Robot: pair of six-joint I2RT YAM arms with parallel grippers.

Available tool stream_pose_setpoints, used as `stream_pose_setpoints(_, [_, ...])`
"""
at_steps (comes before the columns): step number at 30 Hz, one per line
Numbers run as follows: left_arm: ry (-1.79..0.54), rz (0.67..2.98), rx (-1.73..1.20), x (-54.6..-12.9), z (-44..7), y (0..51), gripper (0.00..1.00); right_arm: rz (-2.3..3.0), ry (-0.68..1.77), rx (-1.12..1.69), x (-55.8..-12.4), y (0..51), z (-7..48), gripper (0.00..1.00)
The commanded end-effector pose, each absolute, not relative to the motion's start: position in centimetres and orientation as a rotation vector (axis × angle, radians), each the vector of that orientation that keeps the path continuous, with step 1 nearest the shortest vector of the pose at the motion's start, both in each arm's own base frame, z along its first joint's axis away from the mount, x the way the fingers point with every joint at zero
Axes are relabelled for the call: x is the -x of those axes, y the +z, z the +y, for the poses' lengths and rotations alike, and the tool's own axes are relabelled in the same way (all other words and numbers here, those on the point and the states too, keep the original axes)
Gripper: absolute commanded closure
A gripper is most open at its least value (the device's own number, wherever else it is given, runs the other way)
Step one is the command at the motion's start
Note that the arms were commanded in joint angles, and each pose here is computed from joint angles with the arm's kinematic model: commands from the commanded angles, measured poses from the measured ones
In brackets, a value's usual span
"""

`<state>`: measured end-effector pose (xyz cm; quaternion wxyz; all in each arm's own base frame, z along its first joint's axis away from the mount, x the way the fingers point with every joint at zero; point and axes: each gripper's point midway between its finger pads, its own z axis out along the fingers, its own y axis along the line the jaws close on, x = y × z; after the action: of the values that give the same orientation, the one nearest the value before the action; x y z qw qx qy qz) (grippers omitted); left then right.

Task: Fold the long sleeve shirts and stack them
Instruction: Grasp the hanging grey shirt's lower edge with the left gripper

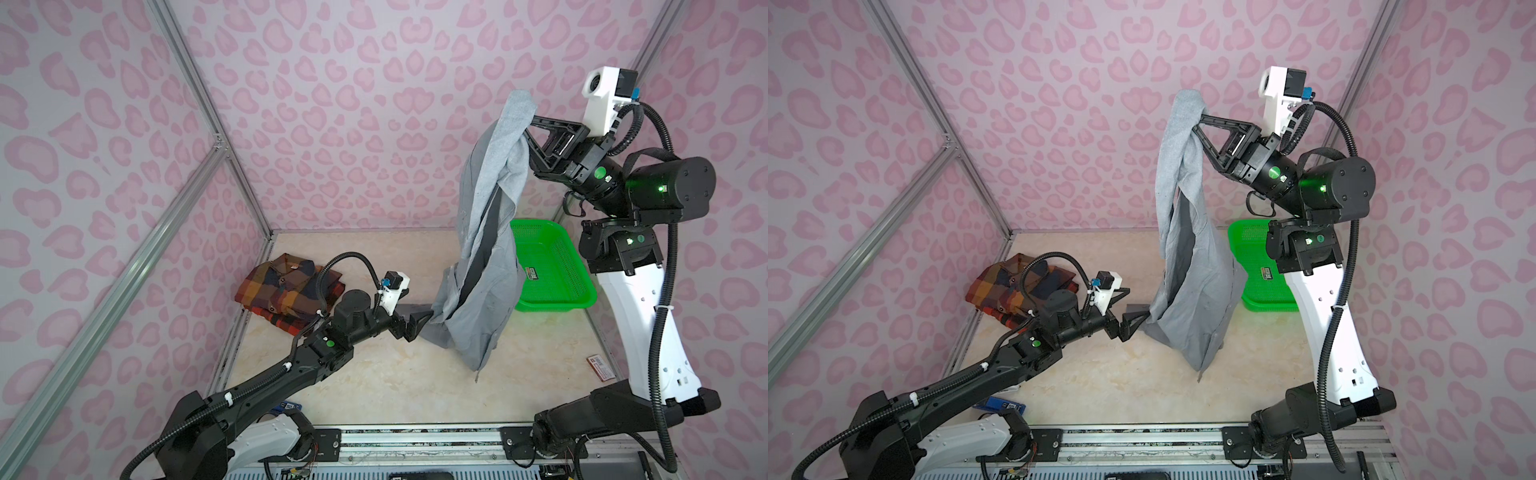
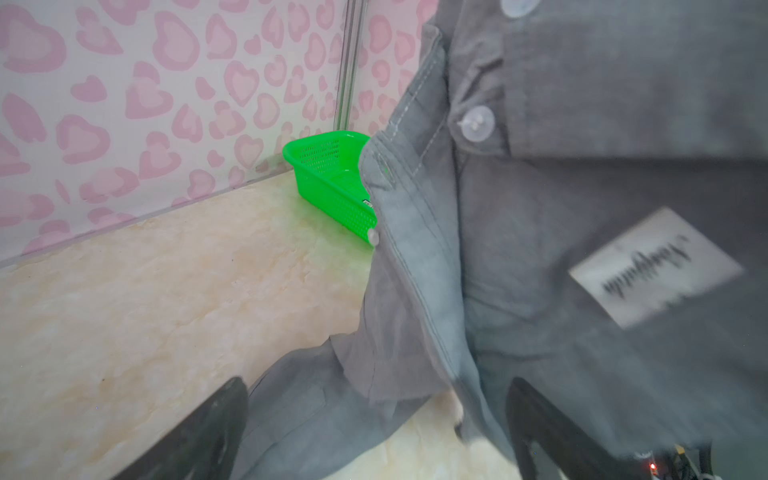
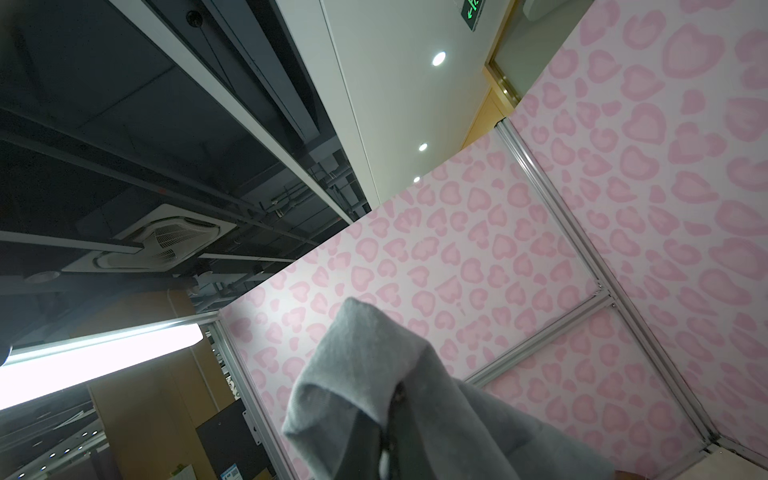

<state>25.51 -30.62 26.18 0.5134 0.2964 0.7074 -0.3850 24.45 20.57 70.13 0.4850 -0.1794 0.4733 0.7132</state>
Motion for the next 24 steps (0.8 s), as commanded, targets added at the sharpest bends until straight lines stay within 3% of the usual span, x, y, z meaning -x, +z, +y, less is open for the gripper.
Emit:
stream_pose_setpoints(1, [-1.082, 1.600, -0.691, -24.4, -31.6, 29.0, 0.03, 1.127, 1.735, 0.476, -23.6, 70.3, 20.6, 1.00])
stream_pose_setpoints(9, [-1.205, 1.544, -0.653, -19.7, -28.4, 30.6, 0.01, 1.176, 1.693, 0.438, -24.9, 68.9, 20.7, 1.00])
stream_pose_setpoints(13, [-1.022, 1.489, -0.750, -17.3, -26.2, 30.4, 0.01, 1.207, 1.683, 0.403, -26.1, 68.0, 20.8, 1.00])
stream_pose_setpoints(16, [-0.912, 1.511, -0.808, -16.8, -25.3, 29.8, 0.00, 1.221, 1.685, 0.390, -26.6, 67.5, 20.9, 1.00])
stream_pose_setpoints(24, [-0.920, 1.466, -0.821, -17.6, -27.3, 33.0, 0.02, 1.257, 1.642, 0.369, -27.1, 66.7, 20.9, 1.00])
